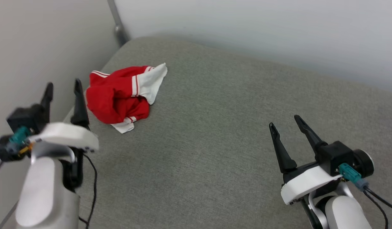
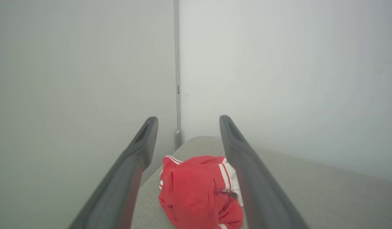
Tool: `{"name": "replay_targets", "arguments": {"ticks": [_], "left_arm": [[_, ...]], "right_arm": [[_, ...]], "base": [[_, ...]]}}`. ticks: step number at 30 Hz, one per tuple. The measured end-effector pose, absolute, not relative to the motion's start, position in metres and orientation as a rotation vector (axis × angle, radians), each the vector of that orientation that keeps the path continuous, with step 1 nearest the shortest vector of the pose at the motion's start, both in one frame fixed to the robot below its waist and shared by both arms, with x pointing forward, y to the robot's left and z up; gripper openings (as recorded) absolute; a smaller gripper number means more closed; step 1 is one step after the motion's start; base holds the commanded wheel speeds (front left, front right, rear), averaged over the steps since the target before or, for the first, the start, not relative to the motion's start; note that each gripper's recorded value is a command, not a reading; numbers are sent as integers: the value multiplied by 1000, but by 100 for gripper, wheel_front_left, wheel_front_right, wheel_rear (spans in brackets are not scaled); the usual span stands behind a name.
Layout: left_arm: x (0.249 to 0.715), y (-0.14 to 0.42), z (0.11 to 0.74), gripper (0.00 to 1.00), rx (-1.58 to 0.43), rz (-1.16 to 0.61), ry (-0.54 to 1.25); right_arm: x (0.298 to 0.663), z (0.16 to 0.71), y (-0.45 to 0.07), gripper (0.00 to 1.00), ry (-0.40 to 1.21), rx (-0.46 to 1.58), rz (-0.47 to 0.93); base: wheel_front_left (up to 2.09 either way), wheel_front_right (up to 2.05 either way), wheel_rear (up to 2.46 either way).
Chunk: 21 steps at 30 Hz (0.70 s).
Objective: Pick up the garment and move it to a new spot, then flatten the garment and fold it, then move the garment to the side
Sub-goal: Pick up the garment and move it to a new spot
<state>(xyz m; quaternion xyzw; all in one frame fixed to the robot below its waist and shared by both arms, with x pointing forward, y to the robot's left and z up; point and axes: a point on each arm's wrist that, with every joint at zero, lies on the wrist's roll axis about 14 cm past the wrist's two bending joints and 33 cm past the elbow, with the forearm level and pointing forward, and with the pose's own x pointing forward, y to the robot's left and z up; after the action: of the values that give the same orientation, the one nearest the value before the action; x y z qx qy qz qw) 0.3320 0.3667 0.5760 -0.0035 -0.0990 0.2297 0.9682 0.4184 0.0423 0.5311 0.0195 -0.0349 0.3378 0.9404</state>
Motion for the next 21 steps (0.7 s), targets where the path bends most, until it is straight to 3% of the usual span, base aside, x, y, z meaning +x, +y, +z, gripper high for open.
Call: {"name": "replay_targets", "arguments": {"ticks": [4, 10, 14, 21], "left_arm": [[381, 379, 605, 100, 17, 423, -180], [446, 401, 580, 100, -33, 377, 94], [471, 412, 526, 100, -84, 375, 365], [472, 412, 416, 100, -168, 378, 800]], "right_arm": [[436, 522, 26, 100, -56, 34, 637], [460, 497, -6, 100, -13, 39, 542], [478, 477, -29, 100, 16, 46, 475], [494, 430, -62, 100, 97, 50, 388]], "base": [[0, 0, 0], [0, 0, 0], [0, 0, 0], [0, 0, 0]]}}
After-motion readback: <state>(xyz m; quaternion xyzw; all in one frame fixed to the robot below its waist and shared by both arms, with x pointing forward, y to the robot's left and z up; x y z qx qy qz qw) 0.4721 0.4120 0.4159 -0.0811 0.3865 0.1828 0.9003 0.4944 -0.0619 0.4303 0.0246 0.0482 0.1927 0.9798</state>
